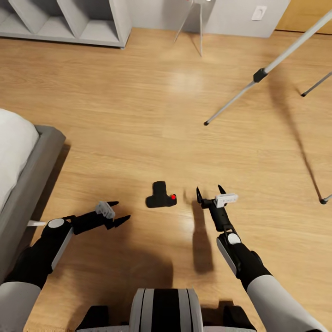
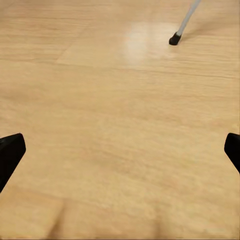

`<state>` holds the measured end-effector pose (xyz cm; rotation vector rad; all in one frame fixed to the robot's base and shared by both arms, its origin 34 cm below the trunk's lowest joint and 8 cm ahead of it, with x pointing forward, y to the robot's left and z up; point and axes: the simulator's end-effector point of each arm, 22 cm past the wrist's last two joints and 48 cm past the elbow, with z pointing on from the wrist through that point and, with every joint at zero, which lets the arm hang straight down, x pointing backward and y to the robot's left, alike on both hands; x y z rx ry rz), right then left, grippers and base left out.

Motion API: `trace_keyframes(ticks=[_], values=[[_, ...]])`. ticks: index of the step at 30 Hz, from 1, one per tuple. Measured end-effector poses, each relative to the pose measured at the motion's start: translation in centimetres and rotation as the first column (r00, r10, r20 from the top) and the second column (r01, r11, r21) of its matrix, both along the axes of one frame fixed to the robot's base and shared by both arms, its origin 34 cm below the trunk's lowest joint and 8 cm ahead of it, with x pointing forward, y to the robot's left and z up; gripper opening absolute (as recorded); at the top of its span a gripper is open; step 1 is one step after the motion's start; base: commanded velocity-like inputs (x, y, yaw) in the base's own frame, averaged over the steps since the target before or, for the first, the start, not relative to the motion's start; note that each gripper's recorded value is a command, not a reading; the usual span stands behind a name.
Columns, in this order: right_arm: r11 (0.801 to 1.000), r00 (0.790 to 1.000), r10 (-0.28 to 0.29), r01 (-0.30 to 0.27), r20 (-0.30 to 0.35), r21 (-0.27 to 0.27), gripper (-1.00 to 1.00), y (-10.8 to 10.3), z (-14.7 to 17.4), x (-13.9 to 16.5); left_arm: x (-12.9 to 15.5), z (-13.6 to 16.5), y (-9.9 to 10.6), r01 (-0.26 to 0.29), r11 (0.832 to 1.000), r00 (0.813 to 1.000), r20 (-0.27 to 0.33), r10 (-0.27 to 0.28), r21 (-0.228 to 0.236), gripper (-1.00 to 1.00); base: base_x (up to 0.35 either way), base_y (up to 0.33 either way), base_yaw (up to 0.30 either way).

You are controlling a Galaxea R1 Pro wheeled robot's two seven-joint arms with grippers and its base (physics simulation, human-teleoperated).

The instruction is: Attach the digital camera to the camera tripod in the bedroom.

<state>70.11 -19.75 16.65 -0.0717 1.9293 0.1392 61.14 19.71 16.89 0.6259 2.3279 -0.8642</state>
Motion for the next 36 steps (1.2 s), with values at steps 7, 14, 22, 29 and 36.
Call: trace_keyframes(ticks=[7, 14, 22, 29, 36], values=[[1.000, 0.989, -0.010, 0.007, 0.147, 0.023, 1.00, 0.0, 1.9, 0.2, 3.3, -0.3, -0.7, -0.009, 1.000, 1.000, 0.030, 0.009, -0.010, 1.00, 0.000, 0.000, 0.000], [1.000, 0.988, -0.013, 0.009, 0.156, 0.028, 1.00, 0.0, 0.9, -0.5, 4.9, -0.7, -3.4, 0.003, 0.999, 0.999, 0.044, -0.002, -0.043, 1.00, 0.000, 0.000, 0.000], [1.000, 0.992, -0.013, 0.010, 0.127, 0.028, 1.00, 0.0, -1.1, -1.6, 3.4, -0.9, -5.8, 0.118, 0.990, 0.992, 0.046, -0.114, -0.080, 1.00, 0.000, 0.000, 0.000], [0.999, 0.992, -0.014, 0.010, 0.128, 0.033, 1.00, 0.0, -2.3, -2.5, 1.1, -0.3, -8.4, 0.227, 0.963, 0.974, 0.050, -0.222, -0.147, 1.00, 0.000, 0.000, 0.000], [0.999, 0.975, -0.024, 0.014, 0.223, 0.049, 1.00, 0.0, -0.4, -2.3, 0.2, -0.4, -9.0, 0.259, 0.952, 0.966, 0.043, -0.255, -0.162, 1.00, 0.000, 0.000, 0.000]])
